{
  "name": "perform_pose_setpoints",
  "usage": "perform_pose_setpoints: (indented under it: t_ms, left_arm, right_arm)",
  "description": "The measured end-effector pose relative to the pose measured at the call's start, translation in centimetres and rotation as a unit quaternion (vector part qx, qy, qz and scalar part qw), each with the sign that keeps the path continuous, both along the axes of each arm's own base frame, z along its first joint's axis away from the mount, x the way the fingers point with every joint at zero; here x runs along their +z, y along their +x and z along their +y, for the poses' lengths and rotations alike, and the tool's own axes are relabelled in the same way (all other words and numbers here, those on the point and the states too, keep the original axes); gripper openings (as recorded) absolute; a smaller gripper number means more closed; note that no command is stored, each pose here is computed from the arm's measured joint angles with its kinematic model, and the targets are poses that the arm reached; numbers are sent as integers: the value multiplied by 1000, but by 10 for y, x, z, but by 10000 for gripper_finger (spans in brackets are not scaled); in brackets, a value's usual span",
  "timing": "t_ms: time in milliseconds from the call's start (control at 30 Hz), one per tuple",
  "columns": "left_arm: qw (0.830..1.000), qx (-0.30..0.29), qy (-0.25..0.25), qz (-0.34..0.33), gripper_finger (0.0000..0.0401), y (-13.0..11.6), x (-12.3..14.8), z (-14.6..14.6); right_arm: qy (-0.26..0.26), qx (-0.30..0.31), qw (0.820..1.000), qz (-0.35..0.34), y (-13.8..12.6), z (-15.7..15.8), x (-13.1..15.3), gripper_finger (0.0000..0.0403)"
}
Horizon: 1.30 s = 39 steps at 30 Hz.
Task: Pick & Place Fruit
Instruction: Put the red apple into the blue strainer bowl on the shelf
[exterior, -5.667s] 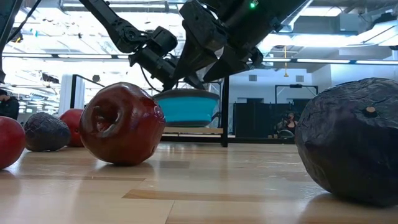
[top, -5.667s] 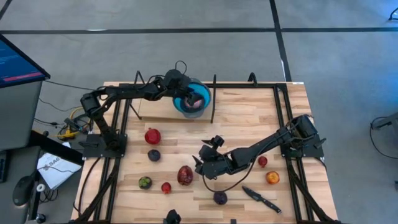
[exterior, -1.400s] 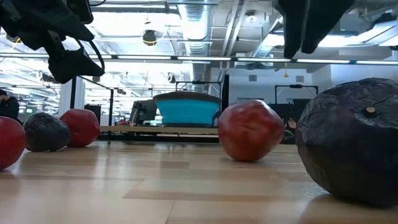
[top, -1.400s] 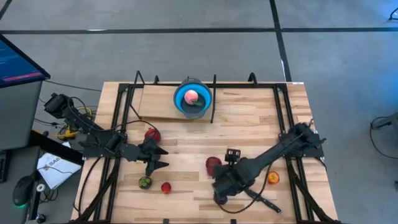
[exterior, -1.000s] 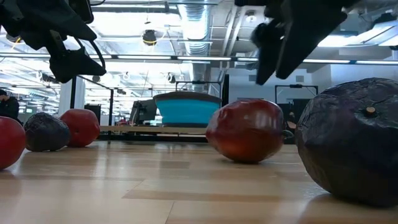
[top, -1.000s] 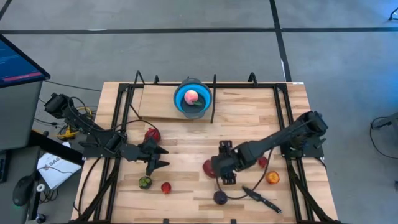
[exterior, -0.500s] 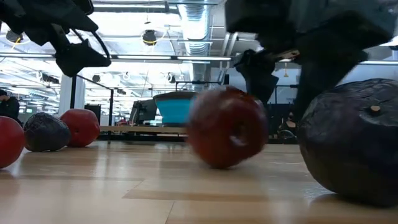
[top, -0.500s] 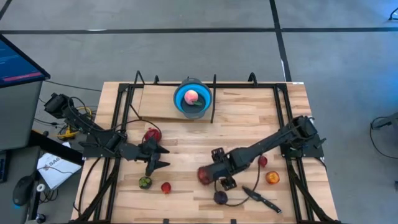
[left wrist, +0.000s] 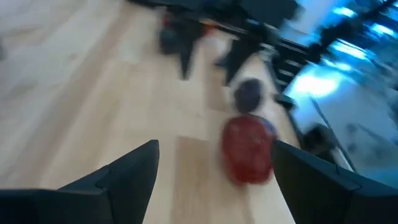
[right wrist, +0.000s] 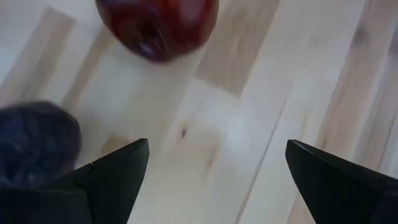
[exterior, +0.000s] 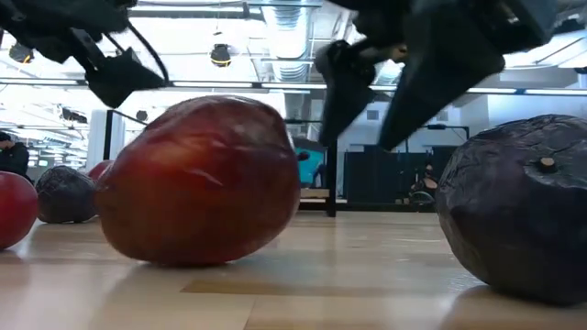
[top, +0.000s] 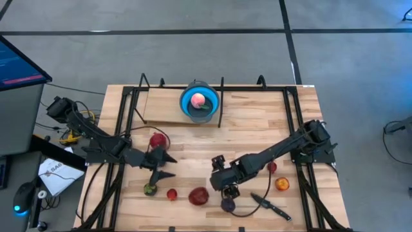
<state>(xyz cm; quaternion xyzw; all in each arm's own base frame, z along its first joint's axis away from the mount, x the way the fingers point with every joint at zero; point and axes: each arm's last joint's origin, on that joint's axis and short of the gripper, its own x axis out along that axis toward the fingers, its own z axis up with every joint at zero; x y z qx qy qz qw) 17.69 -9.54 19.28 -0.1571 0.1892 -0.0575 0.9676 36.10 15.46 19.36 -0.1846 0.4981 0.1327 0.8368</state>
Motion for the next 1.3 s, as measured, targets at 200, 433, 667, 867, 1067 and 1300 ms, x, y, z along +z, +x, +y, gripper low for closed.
perform_pose_setpoints:
  t_ms: [200, 433, 667, 867, 1067, 1300]
  left_arm:
    - [996, -68, 53, -6, 292, 21, -2, -33]
    - [997, -51, 47, 36, 292, 68, -12, -64]
    - [993, -3, -76, 94, 304, 90, -28, -79]
    - [967, 63, -199, 144, 308, 93, -43, -80]
    - [947, 76, -267, 159, 308, 101, -57, -81]
    - [946, 56, -285, 142, 308, 108, -66, -85]
  right_arm:
    - [28, -19, 999, -31, 5, 3, 3, 372]
    - [74, -67, 995, -27, 6, 8, 0, 366]
    - [113, -161, 980, 8, -4, 14, -5, 355]
    - [157, -210, 964, 31, -11, 21, -12, 349]
    - [268, -246, 931, 32, -1, 16, -17, 349]
    - [336, -231, 913, 31, 11, 14, -20, 348]
